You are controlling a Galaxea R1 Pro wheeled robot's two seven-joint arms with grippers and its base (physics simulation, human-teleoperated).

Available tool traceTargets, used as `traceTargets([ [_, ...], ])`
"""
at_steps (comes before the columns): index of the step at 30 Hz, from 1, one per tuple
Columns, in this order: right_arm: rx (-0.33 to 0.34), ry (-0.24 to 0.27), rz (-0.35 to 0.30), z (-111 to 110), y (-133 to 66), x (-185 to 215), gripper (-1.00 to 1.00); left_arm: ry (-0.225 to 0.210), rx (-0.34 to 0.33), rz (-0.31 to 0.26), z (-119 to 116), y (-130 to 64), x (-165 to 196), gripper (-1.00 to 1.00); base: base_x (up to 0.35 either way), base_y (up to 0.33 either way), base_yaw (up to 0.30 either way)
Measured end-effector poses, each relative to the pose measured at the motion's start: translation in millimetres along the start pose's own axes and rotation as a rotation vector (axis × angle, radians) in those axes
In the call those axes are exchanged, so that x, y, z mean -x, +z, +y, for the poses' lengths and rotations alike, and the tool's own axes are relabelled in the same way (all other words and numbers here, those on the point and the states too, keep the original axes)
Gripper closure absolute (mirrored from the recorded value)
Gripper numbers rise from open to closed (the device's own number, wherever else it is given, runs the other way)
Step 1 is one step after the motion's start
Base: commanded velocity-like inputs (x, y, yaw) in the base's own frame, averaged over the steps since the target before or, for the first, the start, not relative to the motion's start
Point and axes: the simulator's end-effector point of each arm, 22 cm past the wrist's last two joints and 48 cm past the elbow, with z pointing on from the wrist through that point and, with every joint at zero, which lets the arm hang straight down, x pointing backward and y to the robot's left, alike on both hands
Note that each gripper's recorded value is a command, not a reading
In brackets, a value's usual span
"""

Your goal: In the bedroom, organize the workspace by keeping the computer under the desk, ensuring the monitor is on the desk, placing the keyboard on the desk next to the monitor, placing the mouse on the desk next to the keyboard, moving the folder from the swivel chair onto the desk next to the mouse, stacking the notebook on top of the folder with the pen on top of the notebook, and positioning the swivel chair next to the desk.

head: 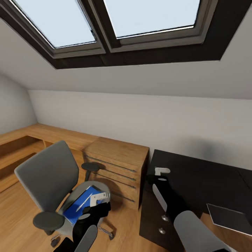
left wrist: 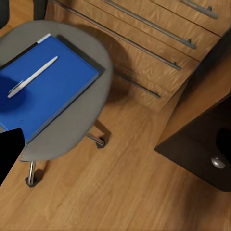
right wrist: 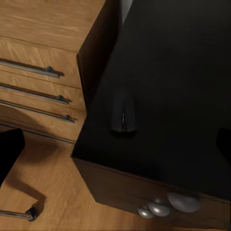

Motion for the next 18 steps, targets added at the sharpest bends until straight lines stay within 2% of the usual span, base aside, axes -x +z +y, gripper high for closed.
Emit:
traceTargets([
  [5,0.003,-0.002,0.007,0,1.2,-4,-1.0,0.002,0.001,0.001,0,0.3,0,-1.0,0.331,0.053,0.0],
  [9,-0.007,-0.011,0.027,-3,9.1,-29,-1.0,0.002,0.001,0.001,1,0.5,-1,-1.0,0.331,0.116,0.0],
  [12,-0.009,-0.007,0.009,-4,14.7,-43,-1.0,0.002,0.001,0.0,1,0.4,0,-1.0,0.324,0.118,0.0],
  [15,0.02,-0.017,-0.011,3,17.4,-51,-1.0,0.002,0.002,0.001,1,0.7,0,-1.0,0.164,0.048,0.0],
  [18,0.037,-0.032,-0.001,3,21.7,-74,-1.0,0.0,0.001,0.002,1,0.9,0,-1.0,0.034,0.01,0.0],
])
